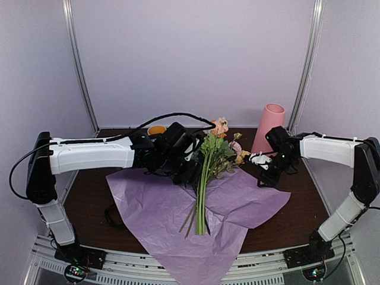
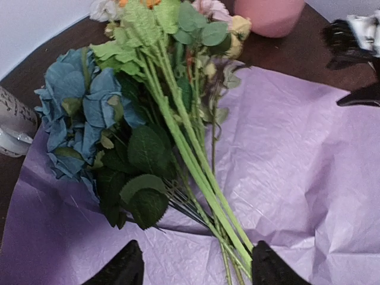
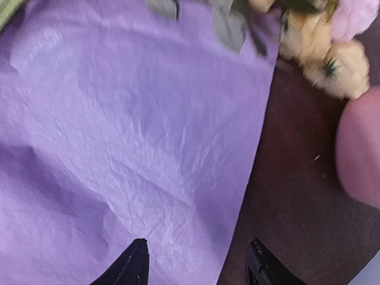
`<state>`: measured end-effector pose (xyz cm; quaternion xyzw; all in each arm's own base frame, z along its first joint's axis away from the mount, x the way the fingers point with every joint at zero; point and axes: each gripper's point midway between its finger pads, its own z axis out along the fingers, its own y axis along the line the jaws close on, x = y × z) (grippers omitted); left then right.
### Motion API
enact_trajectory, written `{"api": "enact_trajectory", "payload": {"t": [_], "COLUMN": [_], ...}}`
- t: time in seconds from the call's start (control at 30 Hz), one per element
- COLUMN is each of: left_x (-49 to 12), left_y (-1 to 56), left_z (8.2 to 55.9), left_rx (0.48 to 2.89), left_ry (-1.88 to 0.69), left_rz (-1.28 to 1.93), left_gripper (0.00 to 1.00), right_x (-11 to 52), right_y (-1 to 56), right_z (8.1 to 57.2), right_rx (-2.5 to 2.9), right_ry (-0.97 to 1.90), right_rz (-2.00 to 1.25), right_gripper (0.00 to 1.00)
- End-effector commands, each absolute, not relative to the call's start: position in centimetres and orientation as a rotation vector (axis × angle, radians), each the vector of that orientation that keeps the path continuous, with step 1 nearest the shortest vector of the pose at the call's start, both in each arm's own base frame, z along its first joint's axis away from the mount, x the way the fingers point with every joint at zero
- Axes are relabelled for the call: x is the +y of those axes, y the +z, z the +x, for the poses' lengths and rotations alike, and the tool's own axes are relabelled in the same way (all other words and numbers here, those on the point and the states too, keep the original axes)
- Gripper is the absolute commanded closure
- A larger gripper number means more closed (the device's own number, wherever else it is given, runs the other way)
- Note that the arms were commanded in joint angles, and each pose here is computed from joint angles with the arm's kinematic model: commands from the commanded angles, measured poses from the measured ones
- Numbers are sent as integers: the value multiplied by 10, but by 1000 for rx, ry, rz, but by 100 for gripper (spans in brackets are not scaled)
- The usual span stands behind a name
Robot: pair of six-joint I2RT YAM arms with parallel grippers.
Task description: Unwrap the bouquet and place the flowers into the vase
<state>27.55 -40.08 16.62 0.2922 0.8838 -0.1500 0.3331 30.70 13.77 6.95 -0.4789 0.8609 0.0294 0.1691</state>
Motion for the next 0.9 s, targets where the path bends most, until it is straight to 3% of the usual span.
{"api": "enact_trajectory", "payload": {"t": [0.0,0.17,0.4,0.47,0.6,0.73,0.87], "left_x": [-399,-418,-437,-439,-436,-435,-441], "left_y": [163,164,140,132,122,112,104], "left_z": [313,336,347,351,362,371,374], "left_rx": [2377,2388,2460,2480,2511,2536,2551], "left_ry": [-405,-450,-463,-448,-408,-406,-443], "left_rz": [664,656,669,663,625,594,598], "left_gripper": [43,62,68,75,75,67,64], "right_x": [175,196,197,200,201,203,203], "right_y": [140,166,172,174,172,172,173], "right_z": [316,325,326,323,319,315,315], "right_rx": [2323,2224,2181,2166,2167,2162,2152], "right_ry": [329,462,464,490,513,529,528], "right_rz": [-1214,-1115,-1062,-1068,-1082,-1096,-1107], "right_gripper": [45,45,45,45,45,45,45]}}
